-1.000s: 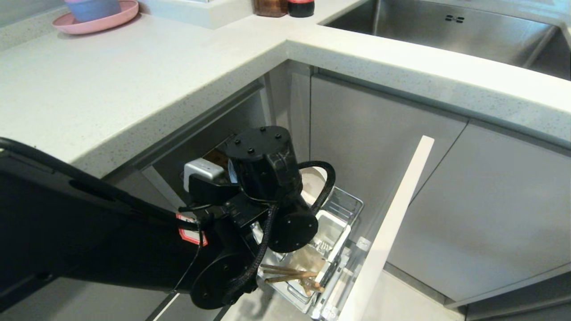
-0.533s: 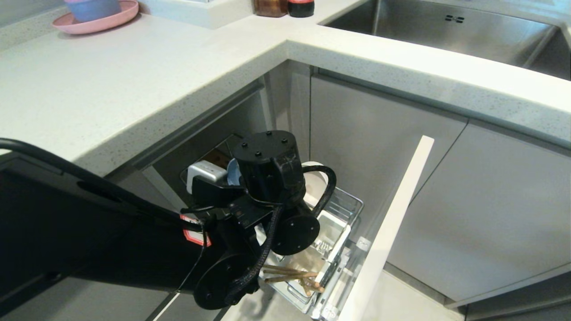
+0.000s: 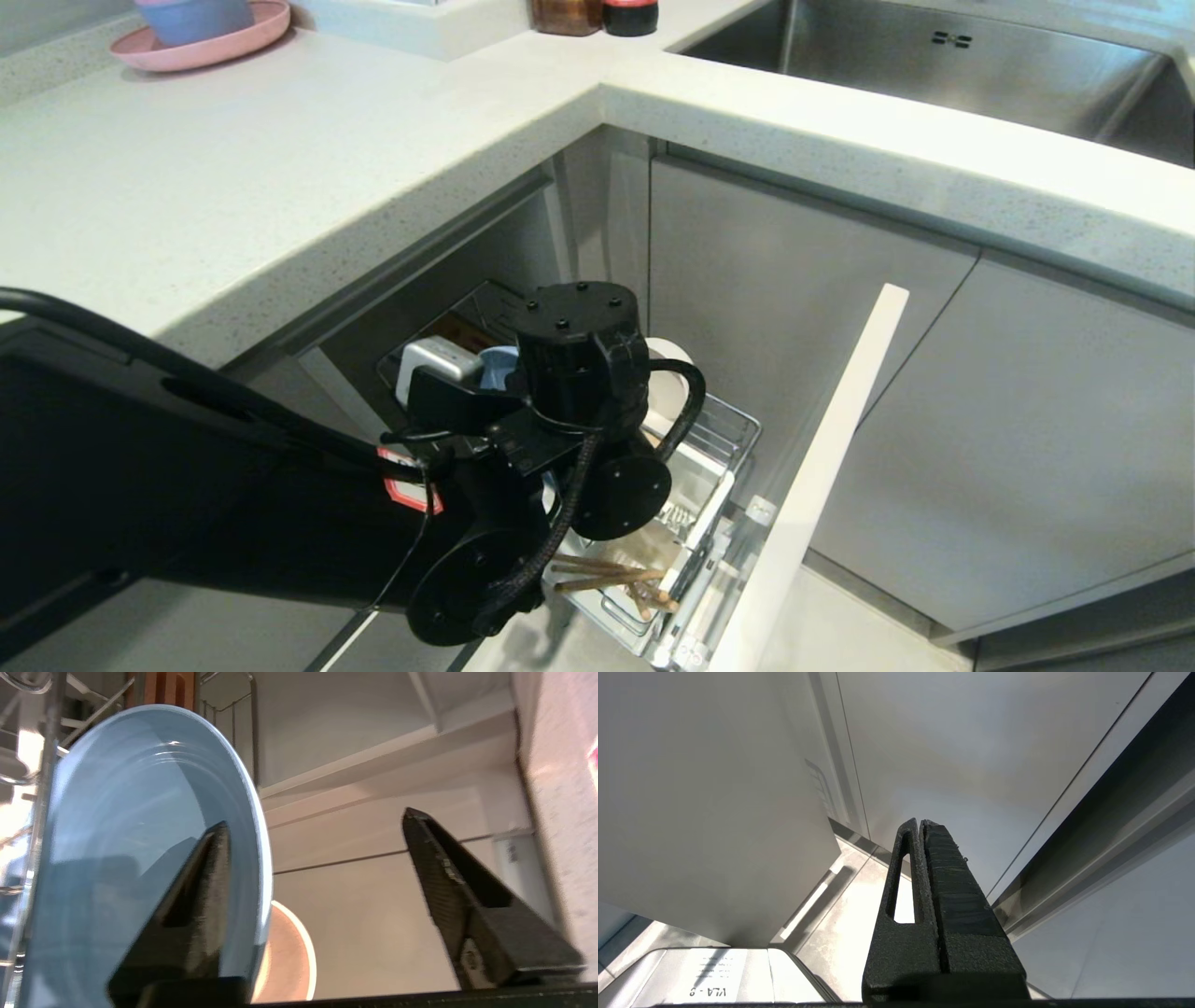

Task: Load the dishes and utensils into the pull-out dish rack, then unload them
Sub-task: Pick up the plate and place it in the cupboard

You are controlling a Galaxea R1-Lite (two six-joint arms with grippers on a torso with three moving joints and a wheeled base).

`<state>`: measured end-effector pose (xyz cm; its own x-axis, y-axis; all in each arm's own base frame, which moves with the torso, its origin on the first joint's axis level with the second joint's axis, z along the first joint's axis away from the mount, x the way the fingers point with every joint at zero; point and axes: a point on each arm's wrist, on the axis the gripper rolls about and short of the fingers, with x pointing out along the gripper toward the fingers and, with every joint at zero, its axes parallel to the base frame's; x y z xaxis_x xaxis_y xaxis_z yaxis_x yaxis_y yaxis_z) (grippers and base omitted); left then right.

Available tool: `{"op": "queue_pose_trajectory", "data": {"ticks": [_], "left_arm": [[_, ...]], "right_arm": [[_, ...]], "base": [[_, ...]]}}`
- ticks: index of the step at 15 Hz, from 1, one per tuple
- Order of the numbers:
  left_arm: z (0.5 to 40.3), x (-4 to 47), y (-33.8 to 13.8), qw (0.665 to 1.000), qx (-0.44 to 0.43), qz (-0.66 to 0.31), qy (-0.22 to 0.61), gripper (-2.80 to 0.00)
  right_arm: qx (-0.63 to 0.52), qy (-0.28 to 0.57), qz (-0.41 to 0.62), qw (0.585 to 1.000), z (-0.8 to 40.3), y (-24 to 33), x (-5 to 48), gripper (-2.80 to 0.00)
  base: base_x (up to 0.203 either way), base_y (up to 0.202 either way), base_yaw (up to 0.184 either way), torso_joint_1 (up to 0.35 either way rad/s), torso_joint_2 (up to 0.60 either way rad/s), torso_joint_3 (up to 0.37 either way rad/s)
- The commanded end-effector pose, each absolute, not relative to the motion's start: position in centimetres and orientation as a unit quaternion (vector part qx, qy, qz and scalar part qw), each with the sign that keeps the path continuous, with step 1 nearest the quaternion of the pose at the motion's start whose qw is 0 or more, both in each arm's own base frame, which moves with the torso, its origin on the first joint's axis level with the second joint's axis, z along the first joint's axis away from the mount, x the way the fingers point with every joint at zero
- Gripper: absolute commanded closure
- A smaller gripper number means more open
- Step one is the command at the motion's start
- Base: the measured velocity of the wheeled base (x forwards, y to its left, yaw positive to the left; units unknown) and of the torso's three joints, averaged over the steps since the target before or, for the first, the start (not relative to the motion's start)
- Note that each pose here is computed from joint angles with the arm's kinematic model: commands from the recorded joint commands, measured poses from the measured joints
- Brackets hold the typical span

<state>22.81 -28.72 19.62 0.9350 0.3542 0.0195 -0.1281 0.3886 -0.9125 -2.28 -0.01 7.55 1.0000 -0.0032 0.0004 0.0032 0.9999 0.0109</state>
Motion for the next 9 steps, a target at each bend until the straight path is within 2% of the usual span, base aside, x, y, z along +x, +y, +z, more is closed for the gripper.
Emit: {"op": "queue_pose_trajectory", "data": {"ticks": [1, 5, 9], "left_arm": [[19.8, 22.7, -28.8, 0.826, -0.533, 0.148, -0.106, -2.80], [20.2, 22.3, -28.4, 0.836, -0.518, 0.152, -0.099, -2.80], [23.4, 20.1, -27.6, 0.833, -0.530, 0.129, -0.091, -2.80]], "right_arm": [[0.005, 0.001, -0.002, 1.000, 7.5, 0.0, -2.3, 0.00], [0.005, 0.001, -0.002, 1.000, 7.5, 0.0, -2.3, 0.00], [0.005, 0.001, -0.002, 1.000, 7.5, 0.0, -2.3, 0.00]], "base": [[0.000, 0.000, 0.000, 0.000, 0.00, 0.000], [0.000, 0.000, 0.000, 0.000, 0.00, 0.000], [0.000, 0.000, 0.000, 0.000, 0.00, 0.000]]}}
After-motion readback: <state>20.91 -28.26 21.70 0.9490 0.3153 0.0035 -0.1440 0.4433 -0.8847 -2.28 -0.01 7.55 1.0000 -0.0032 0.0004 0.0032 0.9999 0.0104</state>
